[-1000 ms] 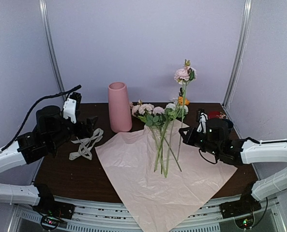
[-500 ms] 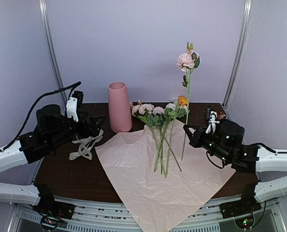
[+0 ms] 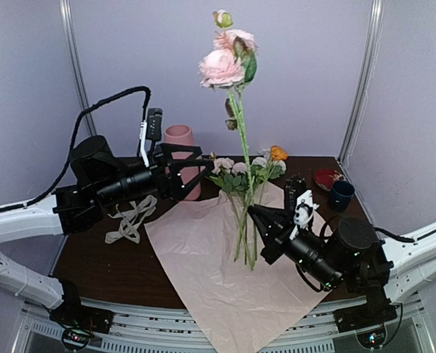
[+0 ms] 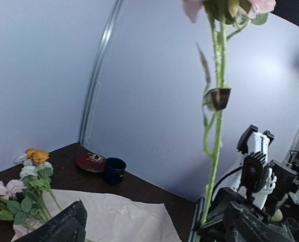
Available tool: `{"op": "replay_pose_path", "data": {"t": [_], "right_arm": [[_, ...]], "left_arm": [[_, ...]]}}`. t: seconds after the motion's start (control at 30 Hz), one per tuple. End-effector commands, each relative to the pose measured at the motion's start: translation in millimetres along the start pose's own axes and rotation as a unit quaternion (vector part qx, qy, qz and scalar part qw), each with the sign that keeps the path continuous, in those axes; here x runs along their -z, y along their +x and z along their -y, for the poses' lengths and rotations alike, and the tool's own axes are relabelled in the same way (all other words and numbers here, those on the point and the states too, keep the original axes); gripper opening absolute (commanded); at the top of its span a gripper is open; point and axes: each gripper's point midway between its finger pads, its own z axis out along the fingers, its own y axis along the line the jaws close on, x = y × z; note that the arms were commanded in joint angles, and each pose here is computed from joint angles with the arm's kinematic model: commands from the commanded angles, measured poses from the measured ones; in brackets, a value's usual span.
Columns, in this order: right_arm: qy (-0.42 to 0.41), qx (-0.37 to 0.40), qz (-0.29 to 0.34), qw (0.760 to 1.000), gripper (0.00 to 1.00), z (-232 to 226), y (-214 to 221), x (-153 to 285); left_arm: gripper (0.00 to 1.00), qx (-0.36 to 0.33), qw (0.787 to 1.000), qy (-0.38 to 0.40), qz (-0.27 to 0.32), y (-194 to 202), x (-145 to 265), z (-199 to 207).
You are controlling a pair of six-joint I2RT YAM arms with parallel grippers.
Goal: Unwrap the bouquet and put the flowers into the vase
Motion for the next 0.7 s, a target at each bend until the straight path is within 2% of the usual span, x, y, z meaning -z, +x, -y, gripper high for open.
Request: {"op": "replay_pose_path", "data": {"t": [0.0,0.13,0.27,0.57,0.67], "right_arm": [[0.026,0.034,0.022,0.999,0.00,-10,-6,0],[0.003,0.022,0.019,1.000,0.00,-22,-1,-2],[-0.013,0.015,0.019,1.000,0.00,-28,2,-1],[-0.013,0.017,0.018,1.000,0.00,-30,11,-1],[-0.011,0.012,0.018,1.000,0.00,-29,13,0]], "left_arm": [[0.98,-0.057,0.993,0.103,0.029,-20,-16,57],[0.93,-0.081,0.990,0.117,0.003,-5,-27,71],[0.87,-0.078,0.990,0.114,-0.010,4,-32,69],[0.70,-0.036,0.989,0.140,-0.005,5,-47,75],[0.61,-0.019,0.987,0.162,0.003,3,-51,81]]}}
